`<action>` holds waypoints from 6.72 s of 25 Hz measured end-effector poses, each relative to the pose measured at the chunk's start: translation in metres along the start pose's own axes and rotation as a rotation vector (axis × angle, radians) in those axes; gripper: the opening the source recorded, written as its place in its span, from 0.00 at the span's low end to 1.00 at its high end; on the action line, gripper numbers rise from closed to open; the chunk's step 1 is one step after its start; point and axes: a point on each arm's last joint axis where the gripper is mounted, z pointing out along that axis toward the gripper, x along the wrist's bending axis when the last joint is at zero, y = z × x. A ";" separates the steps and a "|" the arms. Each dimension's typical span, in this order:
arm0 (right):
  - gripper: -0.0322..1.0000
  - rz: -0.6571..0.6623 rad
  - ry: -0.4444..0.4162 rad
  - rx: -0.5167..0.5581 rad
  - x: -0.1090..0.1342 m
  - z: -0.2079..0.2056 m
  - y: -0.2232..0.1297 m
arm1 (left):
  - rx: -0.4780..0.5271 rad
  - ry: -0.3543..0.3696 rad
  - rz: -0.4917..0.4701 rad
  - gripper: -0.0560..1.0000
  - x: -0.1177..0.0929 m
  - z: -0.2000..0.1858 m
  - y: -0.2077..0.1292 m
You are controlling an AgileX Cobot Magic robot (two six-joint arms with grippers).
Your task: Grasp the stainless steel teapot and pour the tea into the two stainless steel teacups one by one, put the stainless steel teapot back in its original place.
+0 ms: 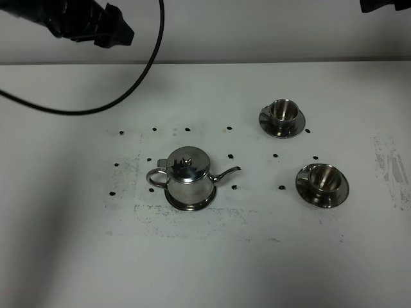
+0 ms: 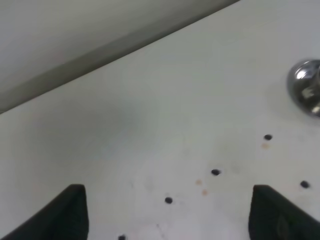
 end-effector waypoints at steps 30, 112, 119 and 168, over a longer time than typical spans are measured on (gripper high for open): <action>0.50 -0.006 -0.168 -0.339 0.087 -0.162 -0.297 | 0.083 -0.134 0.674 0.67 -0.046 -0.044 -0.078; 0.46 0.174 -0.304 -0.497 0.088 -0.131 -0.386 | 0.495 -0.290 1.073 0.59 -0.117 0.077 -0.083; 0.46 0.174 -0.304 -0.496 0.088 -0.131 -0.386 | 0.506 -0.277 1.051 0.59 -0.122 0.079 -0.086; 0.46 0.174 -0.303 -0.496 0.089 -0.131 -0.386 | 0.442 -0.150 1.041 0.23 -0.121 0.064 -0.045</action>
